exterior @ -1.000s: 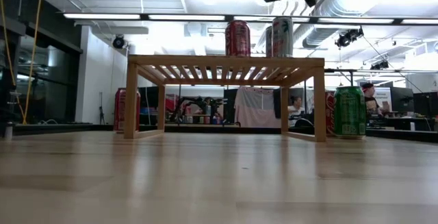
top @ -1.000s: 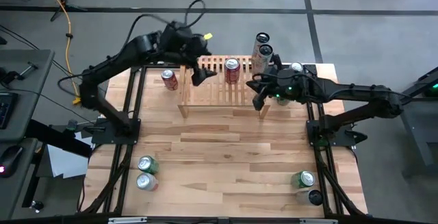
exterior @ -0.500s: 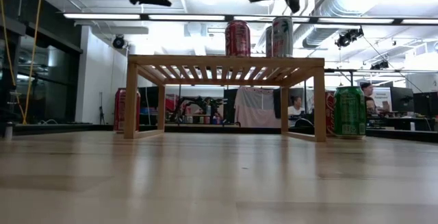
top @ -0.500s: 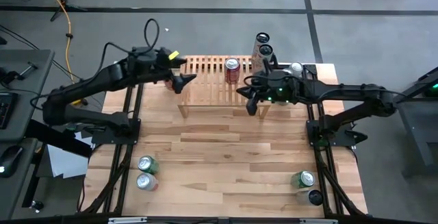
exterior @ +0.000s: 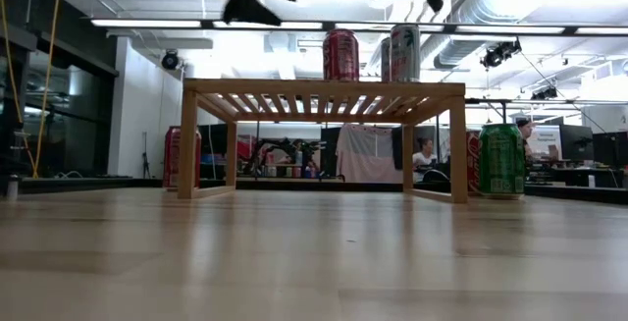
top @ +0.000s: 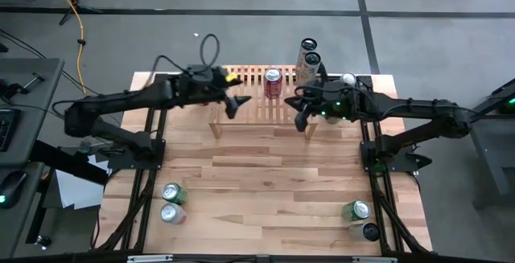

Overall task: Place canned beverage on shelf
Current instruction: Put the bottom left red white soda can on the shelf

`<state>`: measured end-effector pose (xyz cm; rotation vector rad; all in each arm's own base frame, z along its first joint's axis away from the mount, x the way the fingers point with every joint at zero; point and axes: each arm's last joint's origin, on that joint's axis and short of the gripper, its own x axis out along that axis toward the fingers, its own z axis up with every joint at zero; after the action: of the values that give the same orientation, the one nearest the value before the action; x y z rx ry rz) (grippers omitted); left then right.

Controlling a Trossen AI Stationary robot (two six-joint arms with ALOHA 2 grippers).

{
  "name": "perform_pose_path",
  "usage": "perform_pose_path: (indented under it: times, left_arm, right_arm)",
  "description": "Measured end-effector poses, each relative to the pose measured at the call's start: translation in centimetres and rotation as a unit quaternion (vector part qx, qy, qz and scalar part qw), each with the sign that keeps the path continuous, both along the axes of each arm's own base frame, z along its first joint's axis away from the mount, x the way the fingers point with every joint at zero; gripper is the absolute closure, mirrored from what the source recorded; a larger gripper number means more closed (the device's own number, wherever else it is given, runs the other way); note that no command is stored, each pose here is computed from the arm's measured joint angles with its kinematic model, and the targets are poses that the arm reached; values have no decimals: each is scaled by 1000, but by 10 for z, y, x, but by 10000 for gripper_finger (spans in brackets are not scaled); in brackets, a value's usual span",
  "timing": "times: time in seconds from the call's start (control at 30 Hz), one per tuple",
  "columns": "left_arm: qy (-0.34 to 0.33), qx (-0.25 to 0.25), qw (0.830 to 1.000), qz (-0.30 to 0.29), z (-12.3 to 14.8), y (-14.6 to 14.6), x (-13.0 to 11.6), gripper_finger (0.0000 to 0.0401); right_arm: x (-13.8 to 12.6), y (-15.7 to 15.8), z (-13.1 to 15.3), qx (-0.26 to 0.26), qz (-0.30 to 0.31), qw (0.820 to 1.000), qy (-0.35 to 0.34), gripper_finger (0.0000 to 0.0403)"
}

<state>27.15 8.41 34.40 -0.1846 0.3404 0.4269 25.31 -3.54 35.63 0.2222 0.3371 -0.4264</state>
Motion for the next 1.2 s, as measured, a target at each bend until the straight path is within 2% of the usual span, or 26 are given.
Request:
perform_pose_path:
  times: [0.1,0.23,0.27,0.47,1.2]
  left_arm:
    - [-6,-4,1000,18,-14,4,21,194]
    - [-5,-17,1000,21,-34,13,41,362]
    - [-5,-22,1000,13,-38,14,45,380]
    - [9,-18,1000,-5,-58,27,60,398]
    - [14,-19,999,-35,-94,47,82,401]
  right_arm:
    - [-13,0,6,-4,-21,1000,0,402]
    - [-28,1,12,0,-42,999,-3,402]
    - [-31,1,13,-1,-46,999,-3,402]
    - [-39,1,15,1,-55,998,2,402]
    - [-40,2,14,2,-55,998,6,402]
